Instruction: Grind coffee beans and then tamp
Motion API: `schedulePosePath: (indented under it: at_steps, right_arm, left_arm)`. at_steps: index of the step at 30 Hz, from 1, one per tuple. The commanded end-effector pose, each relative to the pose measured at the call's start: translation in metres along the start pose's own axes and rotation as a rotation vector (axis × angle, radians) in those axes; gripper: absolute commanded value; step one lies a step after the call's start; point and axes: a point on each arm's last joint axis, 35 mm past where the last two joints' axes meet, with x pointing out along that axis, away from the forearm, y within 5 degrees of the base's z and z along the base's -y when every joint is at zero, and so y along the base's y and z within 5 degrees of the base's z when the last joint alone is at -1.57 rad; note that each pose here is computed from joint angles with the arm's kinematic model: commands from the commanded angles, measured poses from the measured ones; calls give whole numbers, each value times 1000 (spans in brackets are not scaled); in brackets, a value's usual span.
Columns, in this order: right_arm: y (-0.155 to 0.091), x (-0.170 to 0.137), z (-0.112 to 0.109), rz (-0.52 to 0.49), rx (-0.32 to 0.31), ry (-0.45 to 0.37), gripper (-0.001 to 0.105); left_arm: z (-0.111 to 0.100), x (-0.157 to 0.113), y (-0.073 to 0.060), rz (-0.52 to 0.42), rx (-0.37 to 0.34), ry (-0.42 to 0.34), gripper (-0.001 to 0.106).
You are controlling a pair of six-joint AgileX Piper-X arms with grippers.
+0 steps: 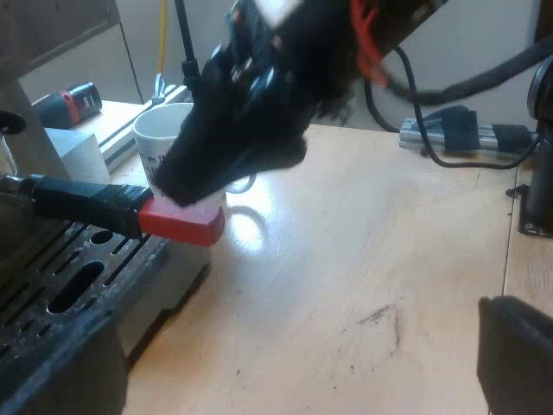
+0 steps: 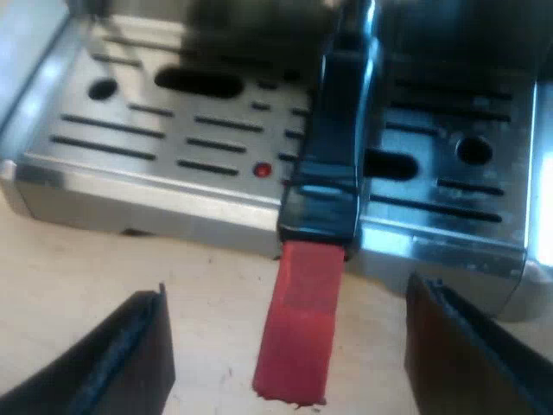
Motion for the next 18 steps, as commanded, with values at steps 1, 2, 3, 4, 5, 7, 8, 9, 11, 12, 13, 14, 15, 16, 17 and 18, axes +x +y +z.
schedulePosePath:
  at_steps: [1,2,3,4,5,7,8,9,11,12,13,14,15,16,17,18]
  right_arm:
    - [-1,6,1,10,0,27,60]
    - [-1,8,1,6,1,32,60]
    - [-2,14,0,-3,1,49,60]
    - [-2,17,-1,-8,1,56,60]
    - [-3,21,-1,-16,3,66,60]
    - [-6,32,-1,-4,23,94,60]
    - [-6,37,-1,11,33,105,60]
    - [-6,39,-2,17,35,111,60]
    - [-6,48,-2,13,24,119,60]
    - [-5,52,-3,11,15,120,60]
    - [-4,54,-3,14,12,121,60]
    - [-4,58,-3,16,11,121,60]
    - [-3,61,-3,33,16,127,60]
    - [-3,63,-4,33,18,128,60]
    - [-4,66,-5,26,20,135,60]
    - [-3,69,-7,25,18,138,60]
  left_arm:
    - [3,-2,-1,5,2,-18,84]
    - [3,-2,-1,5,2,-18,84]
    - [3,-2,-1,5,1,-16,84]
    - [2,-2,-1,5,0,-14,84]
    - [2,-2,-1,5,-1,-12,84]
    - [2,-2,-1,5,-2,-10,84]
    - [2,-2,-1,5,-2,-10,84]
    - [2,-2,-1,5,-2,-10,84]
    - [2,-2,-1,5,-2,-10,84]
    - [2,-2,-1,5,-2,-10,84]
    - [2,-2,-1,5,-2,-10,84]
    - [2,-2,-1,5,-2,-10,84]
    - [2,-2,-1,5,-2,-10,84]
    - [2,-2,-1,5,-2,-10,84]
    - [2,-2,-1,5,-2,-10,84]
    - [2,-2,-1,5,-2,-10,84]
